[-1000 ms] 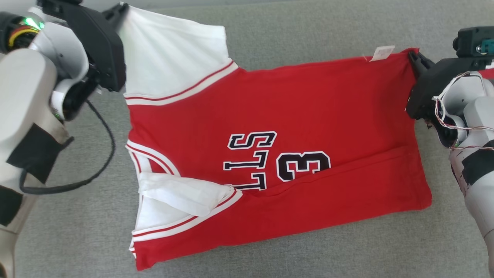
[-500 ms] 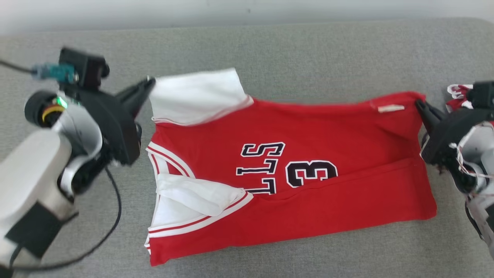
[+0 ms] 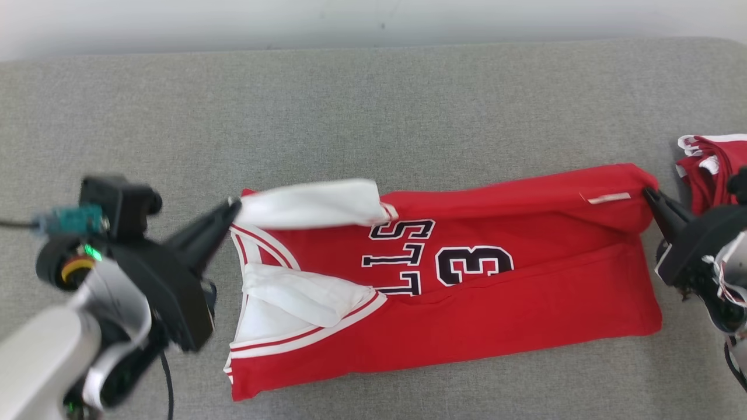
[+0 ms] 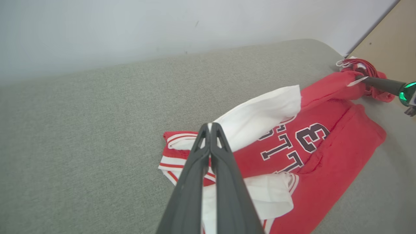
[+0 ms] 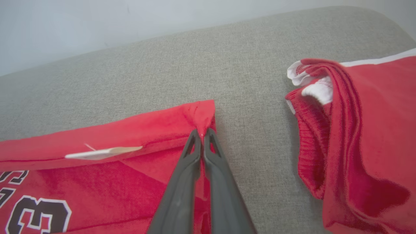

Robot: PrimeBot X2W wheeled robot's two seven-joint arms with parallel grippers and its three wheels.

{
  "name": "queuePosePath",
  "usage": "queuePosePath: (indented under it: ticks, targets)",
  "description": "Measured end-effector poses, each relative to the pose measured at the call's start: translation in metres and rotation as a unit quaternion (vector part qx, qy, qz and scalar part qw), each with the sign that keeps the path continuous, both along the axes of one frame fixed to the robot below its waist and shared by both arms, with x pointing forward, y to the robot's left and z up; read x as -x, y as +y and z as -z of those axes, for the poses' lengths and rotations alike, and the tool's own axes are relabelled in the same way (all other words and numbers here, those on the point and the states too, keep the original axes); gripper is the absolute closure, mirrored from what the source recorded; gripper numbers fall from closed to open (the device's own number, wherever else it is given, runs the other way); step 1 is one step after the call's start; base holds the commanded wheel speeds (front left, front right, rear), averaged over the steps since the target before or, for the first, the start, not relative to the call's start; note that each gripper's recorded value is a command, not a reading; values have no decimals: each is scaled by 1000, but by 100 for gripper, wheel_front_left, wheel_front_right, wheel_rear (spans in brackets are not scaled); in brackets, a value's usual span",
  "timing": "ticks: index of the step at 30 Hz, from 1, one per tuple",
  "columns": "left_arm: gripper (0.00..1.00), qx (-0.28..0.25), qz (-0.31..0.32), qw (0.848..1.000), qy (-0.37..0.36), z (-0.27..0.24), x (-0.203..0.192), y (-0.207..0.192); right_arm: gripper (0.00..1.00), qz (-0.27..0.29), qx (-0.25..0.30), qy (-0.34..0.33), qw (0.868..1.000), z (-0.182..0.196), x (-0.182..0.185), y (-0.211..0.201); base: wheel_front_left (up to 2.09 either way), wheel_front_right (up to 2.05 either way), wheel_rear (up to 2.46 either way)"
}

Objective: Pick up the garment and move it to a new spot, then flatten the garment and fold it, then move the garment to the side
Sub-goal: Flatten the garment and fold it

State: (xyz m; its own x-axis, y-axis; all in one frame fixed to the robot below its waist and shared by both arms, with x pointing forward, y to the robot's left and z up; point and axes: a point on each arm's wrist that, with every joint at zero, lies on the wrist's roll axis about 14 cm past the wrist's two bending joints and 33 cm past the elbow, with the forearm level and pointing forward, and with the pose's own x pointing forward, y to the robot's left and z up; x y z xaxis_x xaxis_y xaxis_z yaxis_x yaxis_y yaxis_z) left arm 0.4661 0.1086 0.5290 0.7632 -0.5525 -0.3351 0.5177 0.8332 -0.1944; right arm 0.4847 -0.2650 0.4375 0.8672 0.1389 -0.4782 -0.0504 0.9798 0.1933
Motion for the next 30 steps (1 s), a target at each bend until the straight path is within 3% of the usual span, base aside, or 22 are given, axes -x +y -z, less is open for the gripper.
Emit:
queuePosePath:
  ticks: [16,17,21,22,25,27,28,29,30]
  targets:
    - [100,30,-41,996,74,40,58,7,100,12,-11,55,998,37,38,-11,0,0,0]
    - [100,32,-42,996,77,43,61,7,96,11,-11,60,998,39,41,-10,0,0,0]
    - [100,47,-42,992,108,59,72,-2,75,9,-13,72,997,48,48,-7,0,0,0]
    - [100,50,-42,992,111,62,74,-4,75,9,-14,73,997,49,49,-6,0,0,0]
    - [100,51,-47,990,120,71,77,-6,54,6,-10,75,997,50,54,-5,0,0,0]
    - [100,52,-49,989,129,77,81,-8,2,5,-7,76,997,51,57,-5,0,0,0]
    - [76,51,-50,989,132,79,82,-8,0,5,-7,77,997,51,59,-5,0,0,0]
    - [62,46,-54,989,130,81,82,-6,0,2,-6,76,997,50,60,-4,0,0,0]
    - [30,40,-58,990,126,82,81,-3,0,0,-7,71,997,48,61,-3,0,0,0]
